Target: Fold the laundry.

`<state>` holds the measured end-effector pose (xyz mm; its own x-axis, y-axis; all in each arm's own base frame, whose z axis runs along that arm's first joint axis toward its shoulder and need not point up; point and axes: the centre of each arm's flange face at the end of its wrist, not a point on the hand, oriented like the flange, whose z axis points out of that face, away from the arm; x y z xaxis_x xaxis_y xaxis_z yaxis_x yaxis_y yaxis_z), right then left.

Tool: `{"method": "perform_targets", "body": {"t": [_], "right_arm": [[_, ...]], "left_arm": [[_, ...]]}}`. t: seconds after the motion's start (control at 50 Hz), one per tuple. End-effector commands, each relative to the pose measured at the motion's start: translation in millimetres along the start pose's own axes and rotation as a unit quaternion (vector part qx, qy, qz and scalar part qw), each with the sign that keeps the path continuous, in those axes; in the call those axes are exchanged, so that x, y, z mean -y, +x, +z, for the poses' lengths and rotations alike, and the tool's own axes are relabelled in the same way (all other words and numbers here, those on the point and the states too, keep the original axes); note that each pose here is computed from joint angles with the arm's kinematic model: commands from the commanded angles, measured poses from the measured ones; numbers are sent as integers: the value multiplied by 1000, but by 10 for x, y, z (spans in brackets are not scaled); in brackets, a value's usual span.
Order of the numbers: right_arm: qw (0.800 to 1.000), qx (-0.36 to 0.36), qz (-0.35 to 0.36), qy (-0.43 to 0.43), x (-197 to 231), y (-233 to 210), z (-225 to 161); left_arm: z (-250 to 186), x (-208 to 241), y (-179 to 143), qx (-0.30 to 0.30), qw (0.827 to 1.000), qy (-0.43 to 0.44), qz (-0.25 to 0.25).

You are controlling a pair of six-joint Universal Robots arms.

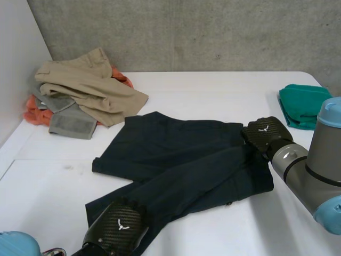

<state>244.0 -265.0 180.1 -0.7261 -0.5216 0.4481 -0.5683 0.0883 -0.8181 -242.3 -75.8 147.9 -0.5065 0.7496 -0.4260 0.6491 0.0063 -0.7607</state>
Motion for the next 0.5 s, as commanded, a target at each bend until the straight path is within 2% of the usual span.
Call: {"method": "perform_targets", "body": {"t": [0.02, 0.2, 0.34, 0.5], "right_arm": [[1000, 1, 0, -2, -14, -9, 14], [1000, -1, 0, -3, -20, 6, 19], [1000, -4, -4, -9, -23, 35, -24], [997, 6, -60, -48, 22, 183, -412]], "left_arm": [[83, -50, 30, -2, 1000, -3, 2], [226, -74, 37, 9, 1000, 14, 5], [311, -15, -109, 41, 999, 29, -5], [-9, 202, -345, 74, 995, 59, -24]]}}
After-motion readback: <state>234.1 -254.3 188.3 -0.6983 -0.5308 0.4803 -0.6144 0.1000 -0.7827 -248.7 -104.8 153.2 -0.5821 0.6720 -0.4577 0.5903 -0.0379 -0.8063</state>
